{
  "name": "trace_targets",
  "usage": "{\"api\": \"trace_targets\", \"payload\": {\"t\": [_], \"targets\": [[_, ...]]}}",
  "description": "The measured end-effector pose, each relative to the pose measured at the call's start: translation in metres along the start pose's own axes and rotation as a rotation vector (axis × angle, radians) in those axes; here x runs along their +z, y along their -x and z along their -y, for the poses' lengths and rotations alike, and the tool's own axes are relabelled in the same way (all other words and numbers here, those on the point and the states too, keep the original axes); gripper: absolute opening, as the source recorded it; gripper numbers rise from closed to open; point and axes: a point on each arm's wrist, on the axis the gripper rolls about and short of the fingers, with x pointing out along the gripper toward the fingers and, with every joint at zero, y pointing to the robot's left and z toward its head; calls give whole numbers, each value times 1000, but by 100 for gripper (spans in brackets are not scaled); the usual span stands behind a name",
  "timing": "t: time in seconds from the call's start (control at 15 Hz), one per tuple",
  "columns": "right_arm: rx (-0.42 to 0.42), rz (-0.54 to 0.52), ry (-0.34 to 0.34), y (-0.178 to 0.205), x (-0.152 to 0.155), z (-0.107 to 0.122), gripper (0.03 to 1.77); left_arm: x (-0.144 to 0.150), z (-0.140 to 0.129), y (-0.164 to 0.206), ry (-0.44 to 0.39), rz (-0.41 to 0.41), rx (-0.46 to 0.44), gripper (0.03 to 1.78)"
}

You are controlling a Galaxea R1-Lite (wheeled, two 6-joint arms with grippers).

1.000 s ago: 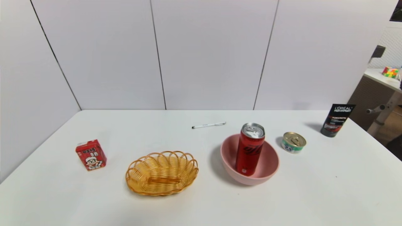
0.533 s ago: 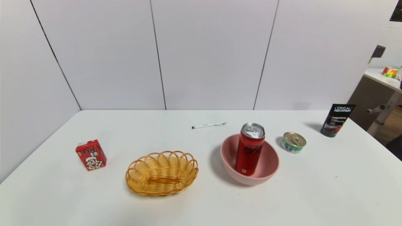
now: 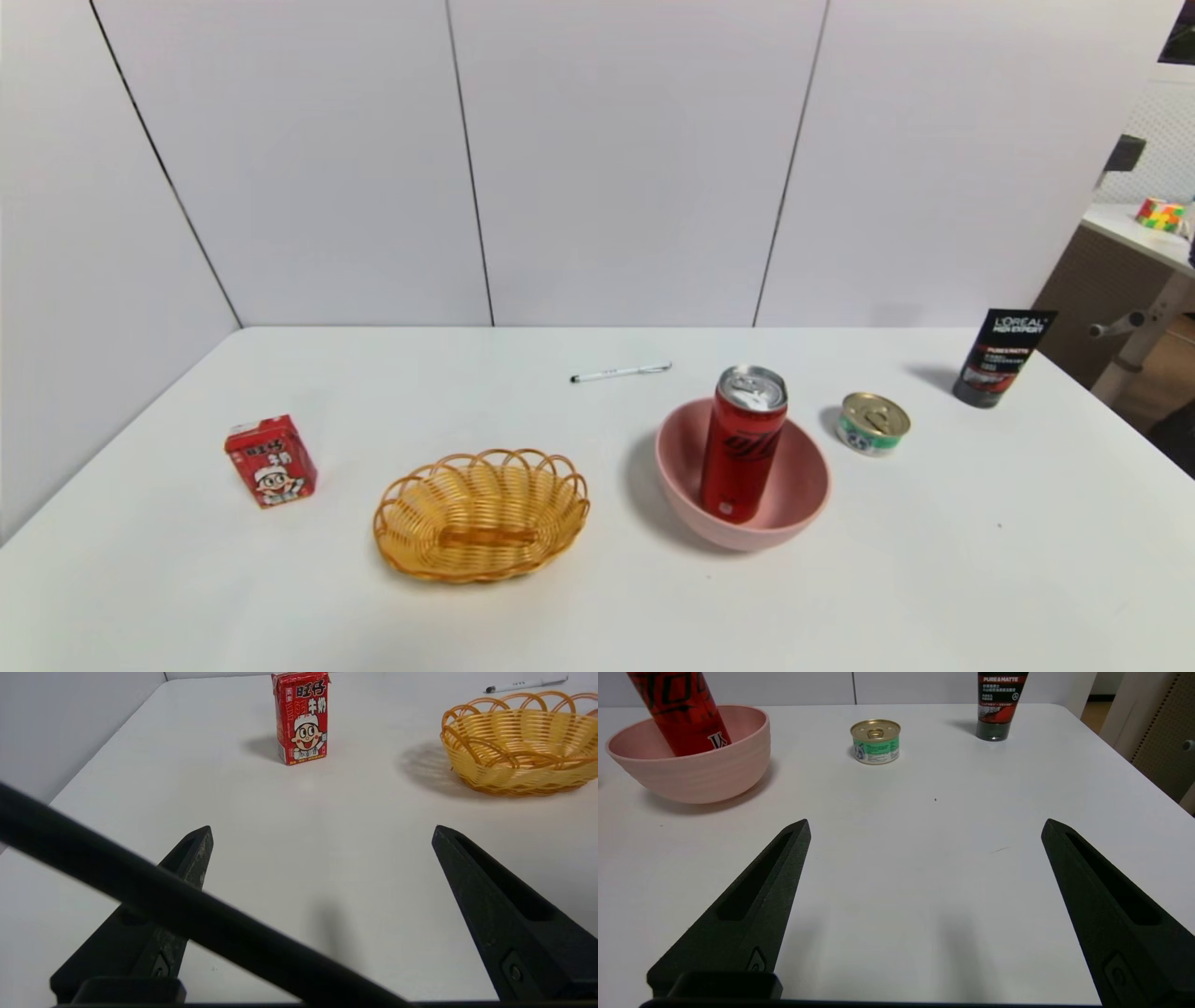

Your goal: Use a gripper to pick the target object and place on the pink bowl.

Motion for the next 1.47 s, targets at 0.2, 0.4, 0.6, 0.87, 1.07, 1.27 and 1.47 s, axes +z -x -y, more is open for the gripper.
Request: {"api": "trace_targets", "payload": {"t": [0.2,0.4,0.6,0.87,1.07,1.27,1.47], "targets": [[-1,0,0,0,0,0,171,0,0,0,51,2,14,169],[0,0,0,0,0,0,171,0,0,0,71,0,16,169],[0,0,0,0,0,0,171,0,0,0,73,0,16,169],[0,0,0,0,0,0,171,0,0,0,73,-1,17,169],[0,0,0,0,0,0,171,0,0,0,72,-1,17,169],[0,0,-1,0,0,0,171,0,0,0,72,-1,17,169],[-3,2,0,0,0,0,171,0,0,0,72,-1,16,169]]}}
